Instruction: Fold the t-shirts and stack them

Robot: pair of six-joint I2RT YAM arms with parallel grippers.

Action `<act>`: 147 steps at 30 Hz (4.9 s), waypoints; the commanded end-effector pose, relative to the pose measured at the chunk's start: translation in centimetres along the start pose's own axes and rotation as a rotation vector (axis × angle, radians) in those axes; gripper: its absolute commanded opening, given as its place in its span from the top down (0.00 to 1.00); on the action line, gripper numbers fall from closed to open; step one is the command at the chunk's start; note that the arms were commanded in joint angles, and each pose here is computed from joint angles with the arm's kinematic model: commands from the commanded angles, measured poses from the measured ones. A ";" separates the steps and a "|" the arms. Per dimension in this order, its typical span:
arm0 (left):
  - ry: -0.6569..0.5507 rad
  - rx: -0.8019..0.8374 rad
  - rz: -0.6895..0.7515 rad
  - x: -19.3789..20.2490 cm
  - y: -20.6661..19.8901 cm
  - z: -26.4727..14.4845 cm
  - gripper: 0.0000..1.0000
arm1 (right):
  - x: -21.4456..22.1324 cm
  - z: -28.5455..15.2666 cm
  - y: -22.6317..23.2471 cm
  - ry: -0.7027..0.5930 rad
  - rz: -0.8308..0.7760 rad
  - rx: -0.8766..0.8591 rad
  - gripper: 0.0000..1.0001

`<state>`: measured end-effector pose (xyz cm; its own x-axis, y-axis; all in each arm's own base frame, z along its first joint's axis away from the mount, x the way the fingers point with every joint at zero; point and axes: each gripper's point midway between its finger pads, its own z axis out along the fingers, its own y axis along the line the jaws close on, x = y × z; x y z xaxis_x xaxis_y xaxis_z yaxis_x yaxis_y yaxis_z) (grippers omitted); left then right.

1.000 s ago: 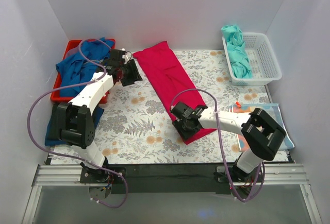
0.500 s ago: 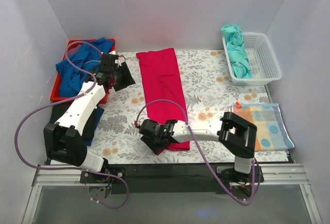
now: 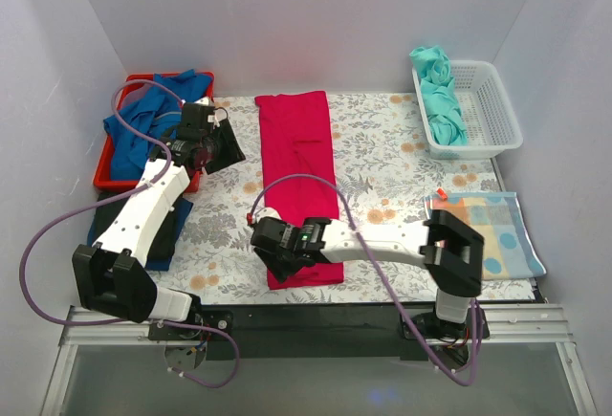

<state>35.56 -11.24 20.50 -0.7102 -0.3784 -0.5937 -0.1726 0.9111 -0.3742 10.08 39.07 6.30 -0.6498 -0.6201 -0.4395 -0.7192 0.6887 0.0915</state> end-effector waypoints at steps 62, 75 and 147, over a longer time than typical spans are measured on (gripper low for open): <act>0.352 -0.197 -0.122 31.3 3.1 -2.5 0.53 | 7.3 -2.7 -13.0 -0.184 0.436 0.020 0.32; 0.338 -0.192 -0.118 31.7 3.7 -1.3 0.53 | 8.0 -1.4 -12.2 -0.157 0.445 -0.048 0.33; 0.287 -0.277 -0.154 32.7 4.6 -6.9 1.00 | 16.8 -5.2 -12.4 -0.038 0.469 -0.051 0.99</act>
<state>5.77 -19.65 3.66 -0.9421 -0.1067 -0.3180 -0.0453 0.9798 -0.1947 7.42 21.09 3.95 -0.8888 -0.1932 -0.4156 -0.3811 0.8152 0.4360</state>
